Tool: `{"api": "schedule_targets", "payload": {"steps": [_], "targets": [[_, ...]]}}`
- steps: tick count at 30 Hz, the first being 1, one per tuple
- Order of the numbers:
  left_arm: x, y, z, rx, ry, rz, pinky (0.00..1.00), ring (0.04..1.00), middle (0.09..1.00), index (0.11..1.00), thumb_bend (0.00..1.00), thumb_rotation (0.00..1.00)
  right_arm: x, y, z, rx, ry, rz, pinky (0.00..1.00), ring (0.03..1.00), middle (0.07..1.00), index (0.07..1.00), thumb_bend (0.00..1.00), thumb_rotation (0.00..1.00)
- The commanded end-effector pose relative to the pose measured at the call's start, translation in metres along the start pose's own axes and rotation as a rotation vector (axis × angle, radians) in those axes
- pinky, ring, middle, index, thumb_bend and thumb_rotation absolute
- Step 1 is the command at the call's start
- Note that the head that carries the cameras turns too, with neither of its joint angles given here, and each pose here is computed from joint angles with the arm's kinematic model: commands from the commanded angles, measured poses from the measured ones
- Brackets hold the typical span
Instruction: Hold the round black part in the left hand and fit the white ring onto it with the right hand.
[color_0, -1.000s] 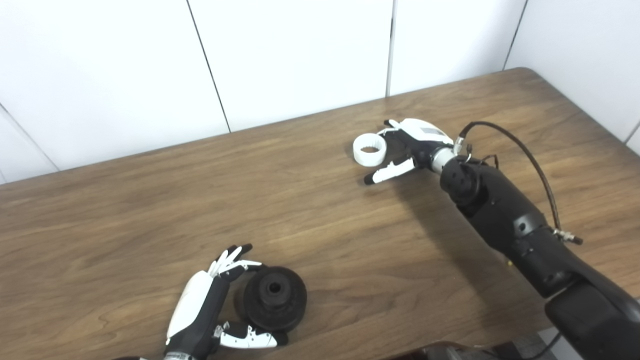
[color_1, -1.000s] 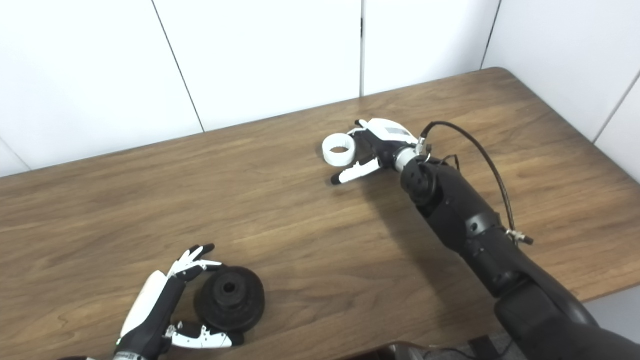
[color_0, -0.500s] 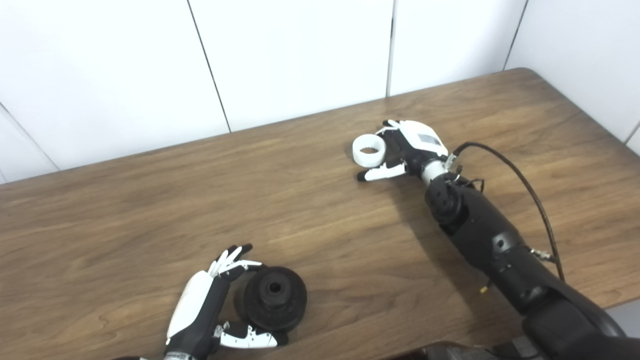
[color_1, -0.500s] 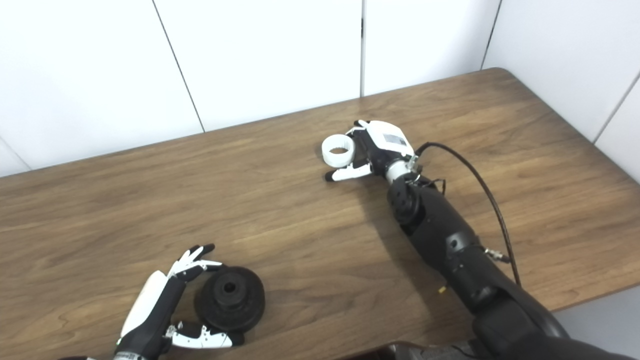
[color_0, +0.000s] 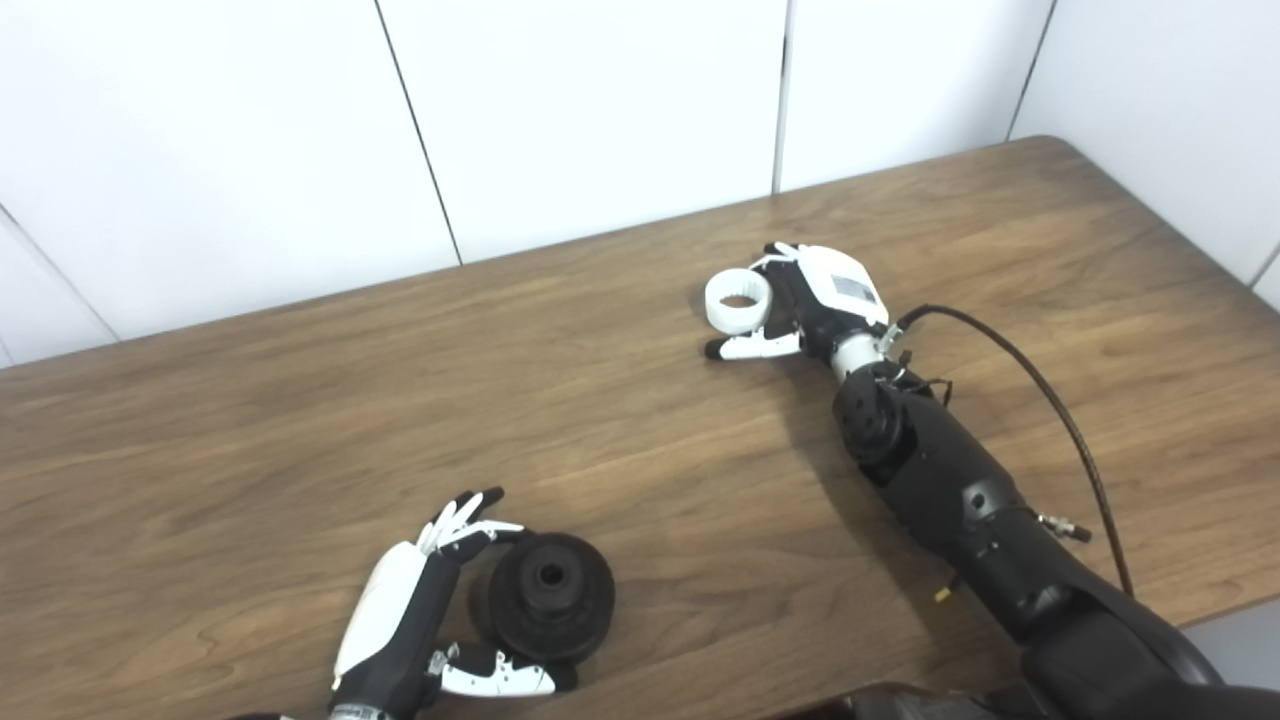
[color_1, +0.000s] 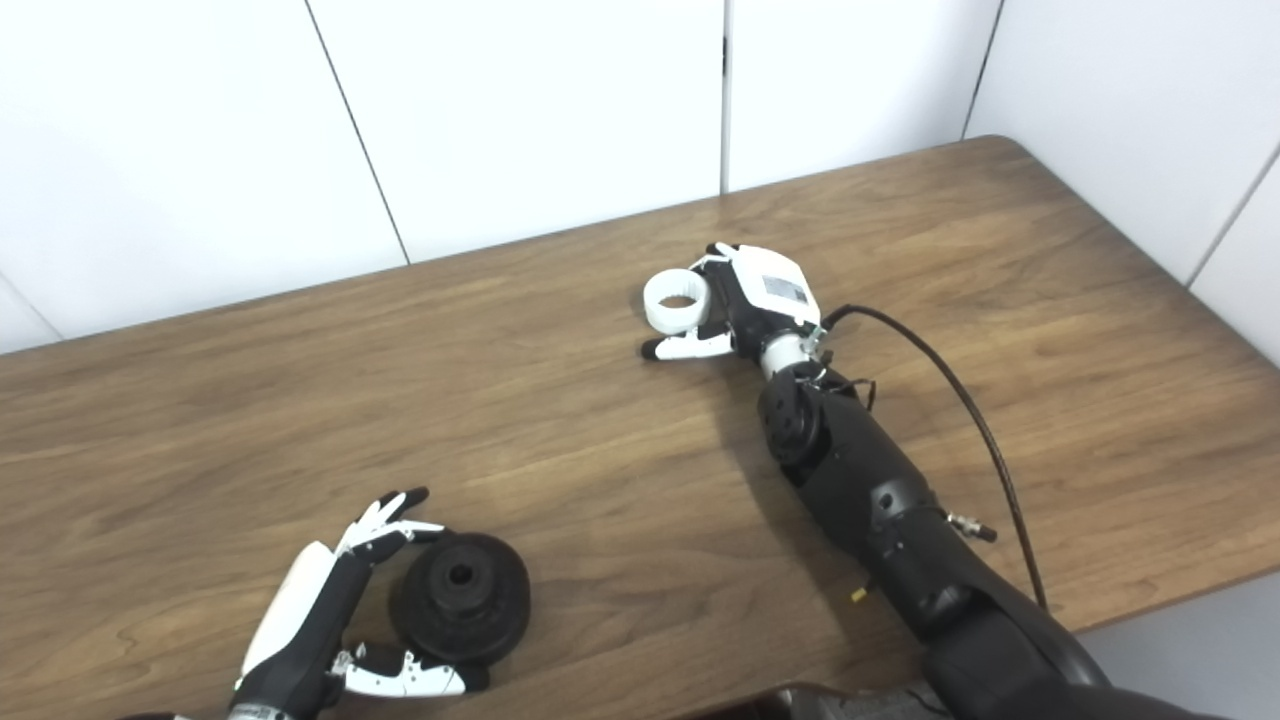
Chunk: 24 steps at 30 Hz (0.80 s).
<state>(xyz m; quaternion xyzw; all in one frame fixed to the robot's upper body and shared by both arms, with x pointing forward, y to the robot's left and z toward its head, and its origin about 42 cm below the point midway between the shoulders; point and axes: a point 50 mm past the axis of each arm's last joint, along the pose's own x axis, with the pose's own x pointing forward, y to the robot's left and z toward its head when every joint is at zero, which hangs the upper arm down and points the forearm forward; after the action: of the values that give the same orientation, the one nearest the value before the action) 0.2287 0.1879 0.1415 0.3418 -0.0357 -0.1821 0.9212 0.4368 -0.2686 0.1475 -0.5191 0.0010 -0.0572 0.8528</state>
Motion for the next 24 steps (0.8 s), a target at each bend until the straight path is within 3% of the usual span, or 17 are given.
{"api": "schedule_targets", "payload": {"steps": [1, 4, 17, 20, 24], "targets": [[0.0027, 0.0105, 0.0086, 0.022, -0.039, 0.033, 1.0, 1.0, 0.954, 0.579, 0.9, 0.16, 0.0073, -0.0057, 0.0097, 0.005, -0.041, -0.038, 1.0, 0.935, 0.9, 0.665, 0.76, 0.4], [0.0026, 0.0111, 0.0082, 0.021, -0.042, 0.036, 1.0, 1.0, 0.953, 0.578, 0.9, 0.17, 0.0077, -0.0057, 0.0091, 0.005, -0.059, -0.06, 0.98, 0.92, 0.886, 0.641, 0.74, 0.33], [0.0029, 0.0128, 0.0072, 0.02, -0.042, 0.034, 1.0, 1.0, 0.955, 0.577, 0.9, 0.16, 0.0092, -0.0102, 0.0045, 0.003, -0.073, -0.076, 0.97, 0.901, 0.872, 0.612, 0.71, 0.25], [0.0026, 0.013, 0.0071, 0.022, -0.043, 0.034, 1.0, 1.0, 0.954, 0.576, 0.9, 0.17, 0.0087, -0.0117, 0.0033, 0.003, -0.081, -0.078, 0.97, 0.896, 0.868, 0.519, 0.55, 0.17], [0.0019, 0.0134, 0.0071, 0.021, -0.039, 0.033, 1.0, 1.0, 0.954, 0.575, 0.9, 0.16, 0.0076, -0.0131, 0.0018, 0.014, -0.084, -0.085, 0.97, 0.89, 0.858, 0.494, 0.52, 0.15]]}}
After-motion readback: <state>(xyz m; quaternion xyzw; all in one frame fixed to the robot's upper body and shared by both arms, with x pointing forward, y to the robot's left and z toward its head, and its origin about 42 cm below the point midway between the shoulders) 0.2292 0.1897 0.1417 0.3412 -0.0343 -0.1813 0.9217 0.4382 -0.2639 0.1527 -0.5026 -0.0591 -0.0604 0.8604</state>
